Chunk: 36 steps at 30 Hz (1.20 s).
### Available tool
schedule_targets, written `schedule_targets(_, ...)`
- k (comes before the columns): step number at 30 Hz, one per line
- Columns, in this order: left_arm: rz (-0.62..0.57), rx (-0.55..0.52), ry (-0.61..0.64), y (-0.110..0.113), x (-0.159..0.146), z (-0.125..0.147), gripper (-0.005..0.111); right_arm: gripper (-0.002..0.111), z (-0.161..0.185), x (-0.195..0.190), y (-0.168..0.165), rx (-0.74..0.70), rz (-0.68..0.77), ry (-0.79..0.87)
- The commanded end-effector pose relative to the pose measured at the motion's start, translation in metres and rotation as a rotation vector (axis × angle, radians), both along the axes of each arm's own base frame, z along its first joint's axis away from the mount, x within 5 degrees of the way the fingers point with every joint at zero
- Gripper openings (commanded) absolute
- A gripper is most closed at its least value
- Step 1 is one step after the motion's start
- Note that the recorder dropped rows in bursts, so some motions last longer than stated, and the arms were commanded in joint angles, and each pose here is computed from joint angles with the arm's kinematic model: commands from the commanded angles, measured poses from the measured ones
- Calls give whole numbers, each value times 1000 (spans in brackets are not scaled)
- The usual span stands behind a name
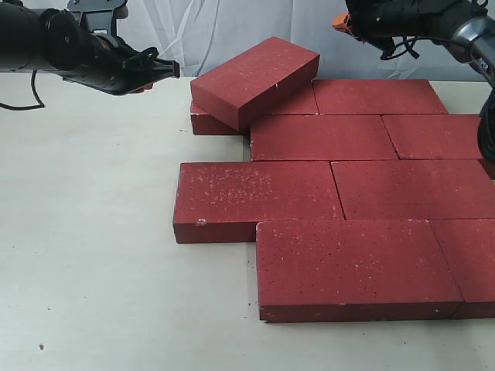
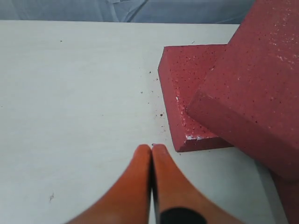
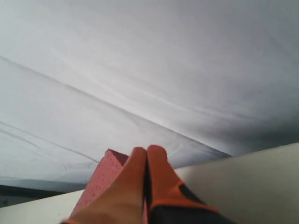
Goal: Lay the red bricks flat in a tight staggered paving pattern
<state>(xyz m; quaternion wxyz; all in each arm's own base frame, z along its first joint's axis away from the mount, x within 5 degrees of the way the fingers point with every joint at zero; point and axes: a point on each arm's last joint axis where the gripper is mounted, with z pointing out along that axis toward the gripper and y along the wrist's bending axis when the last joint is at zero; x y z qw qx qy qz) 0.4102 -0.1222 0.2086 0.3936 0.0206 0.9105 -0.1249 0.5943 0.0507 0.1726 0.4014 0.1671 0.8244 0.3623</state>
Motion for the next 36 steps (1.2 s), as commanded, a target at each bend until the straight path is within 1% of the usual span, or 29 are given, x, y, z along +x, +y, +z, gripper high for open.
schedule_targets(1,-4,-6,-22,-3,1,3,0,-1,-11,7,-8,-7,-67,-34)
schedule_targets(6,-1,-9,-39,-3,2,4,0,-1,-22,11,-6,-13,-128,-65)
schedule_targets(12,3,-14,-66,-3,3,6,0,-1,-28,11,14,-52,-94,-82)
schedule_targets(17,3,-14,-64,-3,3,6,0,-1,-34,4,30,-64,5,-24)
schedule_targets(23,2,-12,-57,-3,3,6,0,-1,-39,-12,40,-64,207,125)
schedule_targets(27,-3,-7,-29,-3,1,4,0,-1,-27,-17,38,-56,255,144)
schedule_targets(31,-10,4,-24,-3,1,3,0,-1,2,-22,33,-53,310,131)
schedule_targets(34,-21,21,-31,-3,1,3,0,-1,16,-22,29,-130,299,96)
schedule_targets(36,-32,40,-24,-2,0,2,0,-1,16,-19,25,-184,267,74)
